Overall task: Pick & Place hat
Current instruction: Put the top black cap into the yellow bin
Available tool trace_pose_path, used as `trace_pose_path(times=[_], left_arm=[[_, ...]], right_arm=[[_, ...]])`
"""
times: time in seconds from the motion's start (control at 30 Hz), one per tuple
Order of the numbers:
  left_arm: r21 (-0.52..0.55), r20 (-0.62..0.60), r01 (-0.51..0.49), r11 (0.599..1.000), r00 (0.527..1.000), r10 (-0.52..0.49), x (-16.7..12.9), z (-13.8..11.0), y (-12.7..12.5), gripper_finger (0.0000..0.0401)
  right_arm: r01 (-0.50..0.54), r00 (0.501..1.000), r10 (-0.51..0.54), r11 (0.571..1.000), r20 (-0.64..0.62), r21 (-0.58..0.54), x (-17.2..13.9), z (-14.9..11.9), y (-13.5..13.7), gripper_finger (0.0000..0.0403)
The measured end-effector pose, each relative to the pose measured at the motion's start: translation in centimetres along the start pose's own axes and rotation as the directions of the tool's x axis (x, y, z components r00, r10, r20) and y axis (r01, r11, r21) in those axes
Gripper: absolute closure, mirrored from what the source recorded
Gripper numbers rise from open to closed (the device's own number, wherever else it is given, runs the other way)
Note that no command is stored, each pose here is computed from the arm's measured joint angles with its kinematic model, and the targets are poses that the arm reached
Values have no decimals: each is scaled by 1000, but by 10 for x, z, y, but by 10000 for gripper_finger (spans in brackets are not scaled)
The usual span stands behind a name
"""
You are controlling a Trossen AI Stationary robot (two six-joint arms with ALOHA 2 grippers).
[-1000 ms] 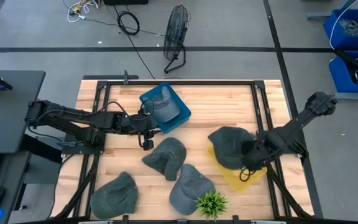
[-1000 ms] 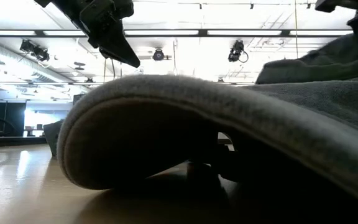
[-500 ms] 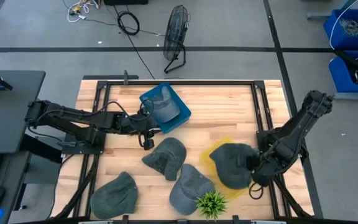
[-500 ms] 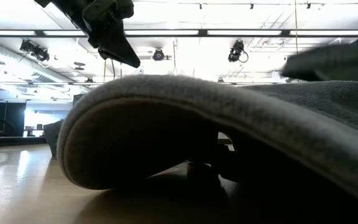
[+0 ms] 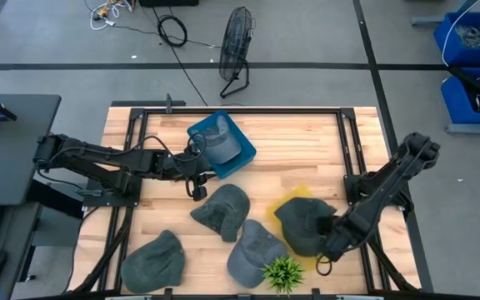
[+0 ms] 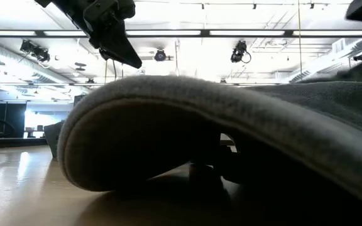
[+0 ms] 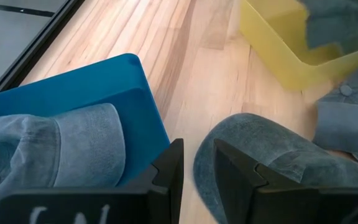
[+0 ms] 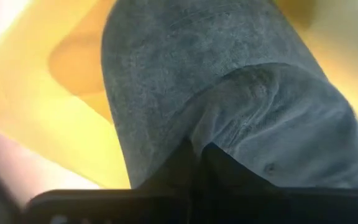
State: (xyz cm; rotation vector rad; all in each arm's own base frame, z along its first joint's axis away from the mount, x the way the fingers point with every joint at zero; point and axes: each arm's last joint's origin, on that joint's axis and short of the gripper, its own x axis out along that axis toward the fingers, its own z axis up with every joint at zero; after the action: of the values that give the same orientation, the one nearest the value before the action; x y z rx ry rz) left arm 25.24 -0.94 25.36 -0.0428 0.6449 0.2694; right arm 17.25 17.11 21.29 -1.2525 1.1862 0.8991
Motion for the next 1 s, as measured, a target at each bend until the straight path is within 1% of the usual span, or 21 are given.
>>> trace_pose_path(times=[0.17, 0.37, 0.47, 0.57, 0.63, 0.7, 0.77, 0.9, 1.0], left_arm=[[25, 0, -1, 1000, 1000, 1, 0, 0, 0, 314], [80, 0, -2, 997, 1000, 2, 0, 0, 0, 314], [106, 0, -2, 994, 1000, 2, 0, 0, 0, 314], [113, 0, -2, 994, 1000, 2, 0, 0, 0, 314], [116, 0, -3, 993, 1000, 3, 0, 0, 0, 314], [128, 0, -2, 992, 1000, 2, 0, 0, 0, 314], [147, 0, -2, 989, 1000, 2, 0, 0, 0, 314], [162, 0, -3, 987, 1000, 3, 0, 0, 0, 314], [164, 0, -2, 986, 1000, 2, 0, 0, 0, 314]], right_arm=[[10, 1000, -8, 988, -10, 156, 6, -8, -15, 352], [-2, 999, 13, 969, -42, 246, 11, -26, -32, 332], [-22, 995, 53, 946, -85, 324, 19, -43, -39, 329], [-55, 983, 117, 920, -139, 388, 36, -63, -37, 329], [-80, 975, 154, 917, -163, 390, 49, -74, -32, 328], [-94, 968, 172, 924, -184, 370, 61, -82, -26, 328], [-79, 960, 168, 931, -226, 357, 68, -88, -22, 328], [-4, 925, 129, 943, -356, 332, 68, -97, -22, 328], [23, 904, 118, 946, -410, 324, 61, -99, -26, 328]])
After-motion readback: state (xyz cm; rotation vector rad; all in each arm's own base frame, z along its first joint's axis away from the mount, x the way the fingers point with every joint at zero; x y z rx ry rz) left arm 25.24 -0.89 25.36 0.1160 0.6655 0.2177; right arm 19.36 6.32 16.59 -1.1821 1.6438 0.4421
